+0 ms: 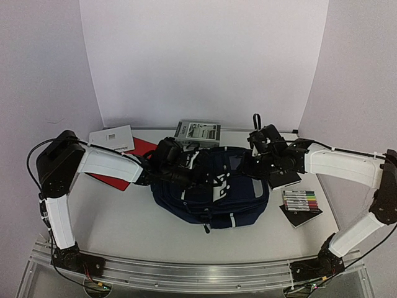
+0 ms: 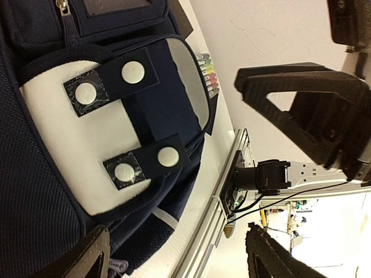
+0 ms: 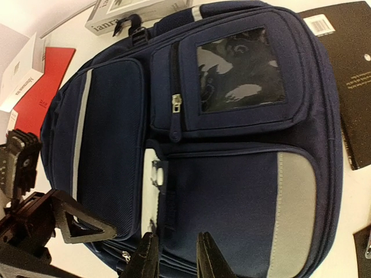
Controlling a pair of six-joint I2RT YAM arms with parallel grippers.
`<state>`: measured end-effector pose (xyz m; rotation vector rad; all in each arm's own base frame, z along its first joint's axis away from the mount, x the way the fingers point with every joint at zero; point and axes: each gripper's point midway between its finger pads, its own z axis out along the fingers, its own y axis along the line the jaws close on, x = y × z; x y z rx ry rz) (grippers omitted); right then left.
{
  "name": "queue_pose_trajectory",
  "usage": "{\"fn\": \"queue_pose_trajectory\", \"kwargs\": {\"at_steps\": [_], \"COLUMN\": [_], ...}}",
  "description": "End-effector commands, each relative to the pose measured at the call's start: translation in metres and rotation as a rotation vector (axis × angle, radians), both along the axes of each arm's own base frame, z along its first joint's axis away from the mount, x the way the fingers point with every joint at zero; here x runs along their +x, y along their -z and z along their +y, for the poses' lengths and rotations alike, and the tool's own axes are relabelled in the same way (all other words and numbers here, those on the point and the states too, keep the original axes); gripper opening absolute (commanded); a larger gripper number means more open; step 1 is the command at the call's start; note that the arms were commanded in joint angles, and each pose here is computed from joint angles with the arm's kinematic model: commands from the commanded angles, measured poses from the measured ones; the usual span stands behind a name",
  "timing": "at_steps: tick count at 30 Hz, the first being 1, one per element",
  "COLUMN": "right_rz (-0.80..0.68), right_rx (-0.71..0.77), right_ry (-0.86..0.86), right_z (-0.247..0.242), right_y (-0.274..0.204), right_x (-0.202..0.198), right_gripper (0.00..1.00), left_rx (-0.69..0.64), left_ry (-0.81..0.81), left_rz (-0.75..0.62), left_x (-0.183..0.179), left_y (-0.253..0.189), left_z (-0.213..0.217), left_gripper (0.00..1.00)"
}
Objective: Pack the student bag
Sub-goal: Adjust the student bag at the center of the board.
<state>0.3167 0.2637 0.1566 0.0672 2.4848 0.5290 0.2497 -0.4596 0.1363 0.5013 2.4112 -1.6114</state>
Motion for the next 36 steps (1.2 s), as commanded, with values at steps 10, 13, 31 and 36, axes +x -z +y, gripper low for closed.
{"fn": "queue_pose_trajectory", "kwargs": {"at_steps": [10, 13, 31, 36], "right_rz": [0.025, 0.049, 0.213, 0.221], "right_rx": [0.063, 0.033, -0.196, -0.194], "right_ry": [-0.135, -0.118, 0.031, 0.065], "right_z": [0.078, 0.076, 0.017, 0.007], "right_y": [0.009, 0.026, 0.137, 0.137], "right_x": [0.007, 0.009, 0.001, -0.001], "right_gripper": [0.16, 0.14, 0.12, 0.13], "left_rx": [0.211, 0.242, 0.281, 0.278], "left_ry": [-0.378, -0.418, -0.529, -0.554], "left_rz": [-0.072, -0.074, -0.047, -0.043], "left_x": [0.044, 0.048, 0.058, 0.058], "left_y": [-0.013, -0.012, -0.016, -0.019], "left_z": [0.122, 0.134, 0.177, 0.186], "left_gripper": [0.81, 0.82, 0.86, 0.87]}}
